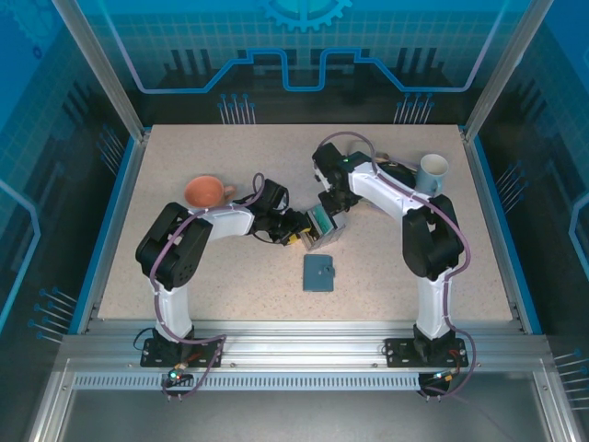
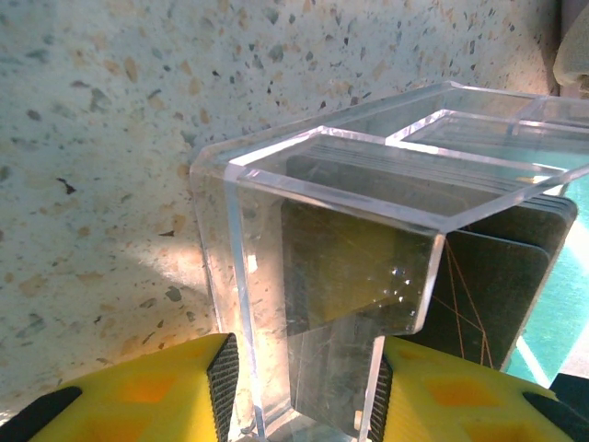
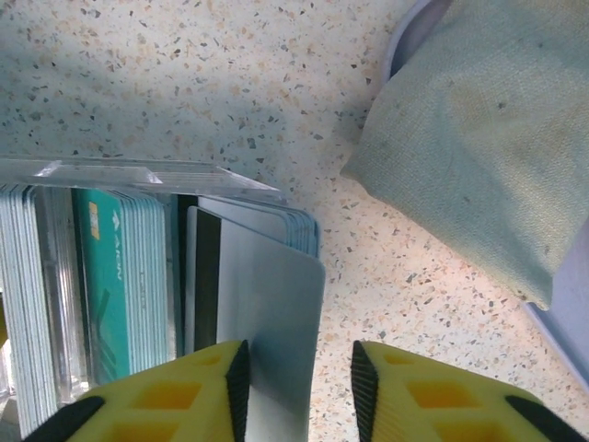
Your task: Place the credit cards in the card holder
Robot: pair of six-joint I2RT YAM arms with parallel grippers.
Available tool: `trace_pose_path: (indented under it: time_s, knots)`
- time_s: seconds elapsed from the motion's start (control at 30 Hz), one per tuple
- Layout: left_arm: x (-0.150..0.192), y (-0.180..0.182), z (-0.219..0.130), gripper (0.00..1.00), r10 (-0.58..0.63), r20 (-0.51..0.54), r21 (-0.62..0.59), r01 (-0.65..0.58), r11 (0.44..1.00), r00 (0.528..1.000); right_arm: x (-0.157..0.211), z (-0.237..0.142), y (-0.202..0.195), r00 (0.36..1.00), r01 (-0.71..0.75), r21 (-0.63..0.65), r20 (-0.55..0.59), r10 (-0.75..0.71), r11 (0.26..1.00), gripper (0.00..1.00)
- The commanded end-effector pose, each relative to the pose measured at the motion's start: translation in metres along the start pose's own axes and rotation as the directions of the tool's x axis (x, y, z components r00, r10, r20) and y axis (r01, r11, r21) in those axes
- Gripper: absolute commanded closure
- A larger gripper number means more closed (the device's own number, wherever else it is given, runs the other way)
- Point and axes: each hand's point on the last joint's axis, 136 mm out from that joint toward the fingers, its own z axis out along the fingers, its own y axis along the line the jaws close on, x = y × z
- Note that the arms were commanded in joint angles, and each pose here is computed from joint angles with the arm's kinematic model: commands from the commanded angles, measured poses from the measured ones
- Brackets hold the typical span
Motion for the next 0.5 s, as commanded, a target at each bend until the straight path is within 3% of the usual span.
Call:
trace_pose_path:
  time_s: [0.0,0.47]
  knots:
    - [0.006,0.019,0.006,0.57,-0.024,-0.028,-0.067,0.022,0.998,0.999,0.006,-0.011,-0.008,1.000,0.006,0.040,-0.007,-0.006,0.999,0.67]
    - [0.007,0.018,0.004,0.57,-0.021,-0.027,-0.065,0.019,0.998,0.999,0.005,-0.026,-0.005,1.000,0.008,0.041,0.024,-0.009,0.999,0.83]
